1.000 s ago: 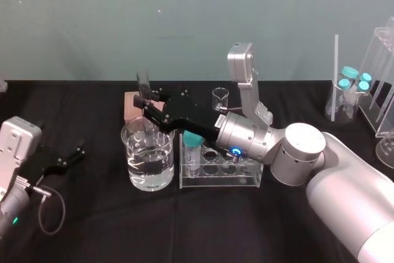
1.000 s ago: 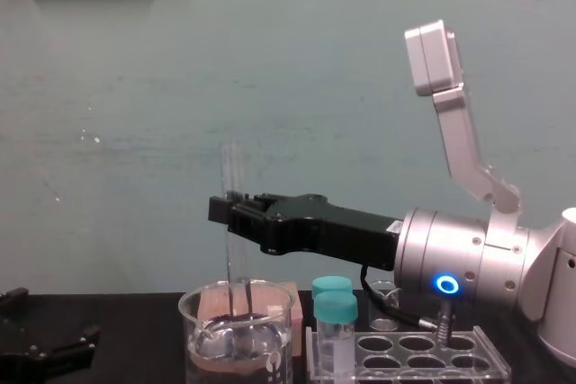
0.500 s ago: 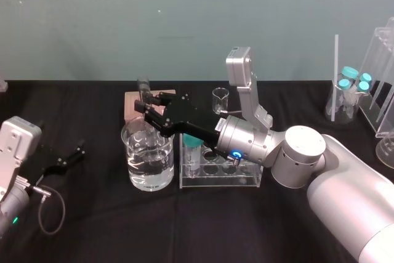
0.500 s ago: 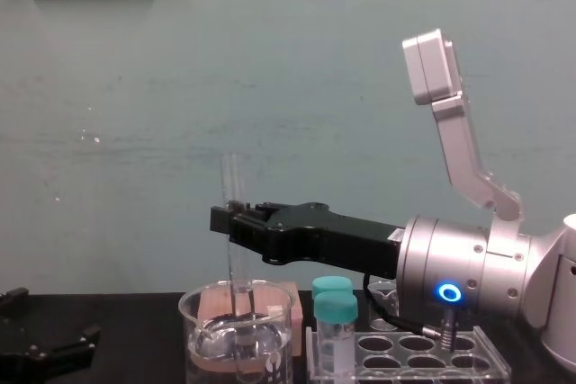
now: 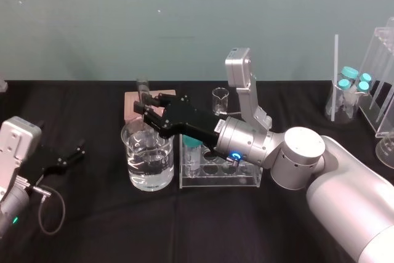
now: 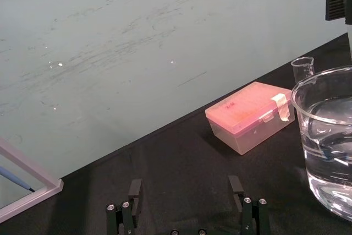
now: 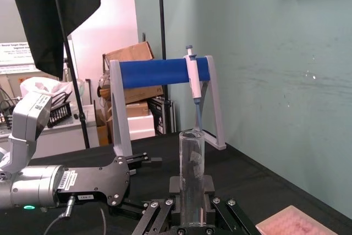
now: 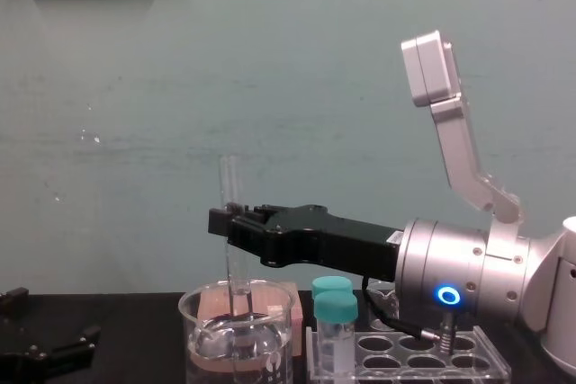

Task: Hold the test tube with one hand and immerse one end into the beaker, then return it to the test tube rack.

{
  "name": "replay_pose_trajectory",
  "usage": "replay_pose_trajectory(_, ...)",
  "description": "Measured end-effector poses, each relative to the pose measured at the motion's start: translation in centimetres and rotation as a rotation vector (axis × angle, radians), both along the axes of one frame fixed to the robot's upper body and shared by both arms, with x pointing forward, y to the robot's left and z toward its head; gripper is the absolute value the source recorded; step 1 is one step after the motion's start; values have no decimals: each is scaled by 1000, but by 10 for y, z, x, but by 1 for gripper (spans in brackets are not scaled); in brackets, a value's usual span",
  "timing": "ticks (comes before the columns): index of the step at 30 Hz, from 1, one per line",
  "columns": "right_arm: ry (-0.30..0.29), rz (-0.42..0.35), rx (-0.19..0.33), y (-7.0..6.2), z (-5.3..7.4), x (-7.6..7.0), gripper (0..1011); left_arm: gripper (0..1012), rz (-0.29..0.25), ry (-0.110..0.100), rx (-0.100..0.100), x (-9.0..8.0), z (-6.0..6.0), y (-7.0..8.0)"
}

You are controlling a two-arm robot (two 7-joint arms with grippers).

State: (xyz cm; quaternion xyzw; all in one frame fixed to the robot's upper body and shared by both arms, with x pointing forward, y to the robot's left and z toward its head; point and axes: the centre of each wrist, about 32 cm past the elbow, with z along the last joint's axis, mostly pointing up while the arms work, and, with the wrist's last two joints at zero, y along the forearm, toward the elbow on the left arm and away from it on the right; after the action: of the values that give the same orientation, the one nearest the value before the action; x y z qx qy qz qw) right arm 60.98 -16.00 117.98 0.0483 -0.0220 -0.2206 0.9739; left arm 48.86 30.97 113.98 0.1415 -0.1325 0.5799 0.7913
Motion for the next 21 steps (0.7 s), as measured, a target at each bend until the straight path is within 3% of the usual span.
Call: replay_pose_trajectory(21,3,-2,-5,-2,-1,1,226,1000,0,0,0,0,0,0)
